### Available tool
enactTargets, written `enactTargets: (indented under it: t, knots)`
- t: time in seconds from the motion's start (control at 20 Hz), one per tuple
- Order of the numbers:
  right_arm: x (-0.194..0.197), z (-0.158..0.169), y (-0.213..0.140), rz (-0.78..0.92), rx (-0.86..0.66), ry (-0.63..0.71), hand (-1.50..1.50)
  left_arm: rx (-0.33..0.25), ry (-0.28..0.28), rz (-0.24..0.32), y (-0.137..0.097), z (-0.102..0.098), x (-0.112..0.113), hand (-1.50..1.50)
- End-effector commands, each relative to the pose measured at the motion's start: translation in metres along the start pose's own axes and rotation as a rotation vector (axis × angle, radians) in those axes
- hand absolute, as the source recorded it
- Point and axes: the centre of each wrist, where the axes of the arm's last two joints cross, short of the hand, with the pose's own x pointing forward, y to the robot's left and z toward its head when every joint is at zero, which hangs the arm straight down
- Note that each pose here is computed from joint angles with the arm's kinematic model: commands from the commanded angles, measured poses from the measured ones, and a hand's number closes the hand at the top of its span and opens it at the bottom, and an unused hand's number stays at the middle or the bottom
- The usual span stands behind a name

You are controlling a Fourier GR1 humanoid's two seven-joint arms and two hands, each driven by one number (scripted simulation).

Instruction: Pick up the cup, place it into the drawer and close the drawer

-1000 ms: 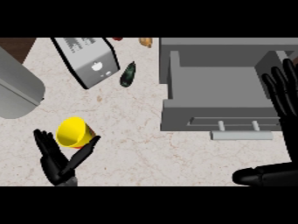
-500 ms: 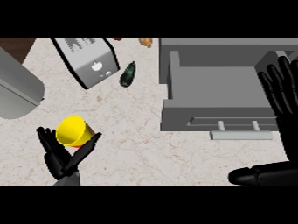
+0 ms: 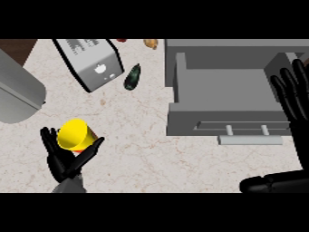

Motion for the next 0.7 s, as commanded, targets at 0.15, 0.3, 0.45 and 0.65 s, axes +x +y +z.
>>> enactTargets:
  t: [0.15, 0.3, 0.45, 0.65]
  knots:
    - [-0.004, 0.000, -0.010, -0.009, -0.007, 0.000, -1.50, -0.086, -0.032, 0.114, -0.006, -0.002, -0.007, 1.50]
    - [0.001, -0.007, 0.008, 0.011, 0.003, -0.008, -1.50, -0.084, -0.109, 0.084, -0.003, 0.007, -0.013, 1.50]
    - [0.003, -0.002, 0.005, 0.003, -0.010, -0.013, -1.50, -0.075, -0.139, 0.032, -0.008, -0.019, -0.006, 1.50]
    - [0.004, 0.012, 0.002, 0.009, 0.000, -0.009, -1.50, -0.030, -0.217, -0.001, -0.005, -0.024, 0.000, 1.50]
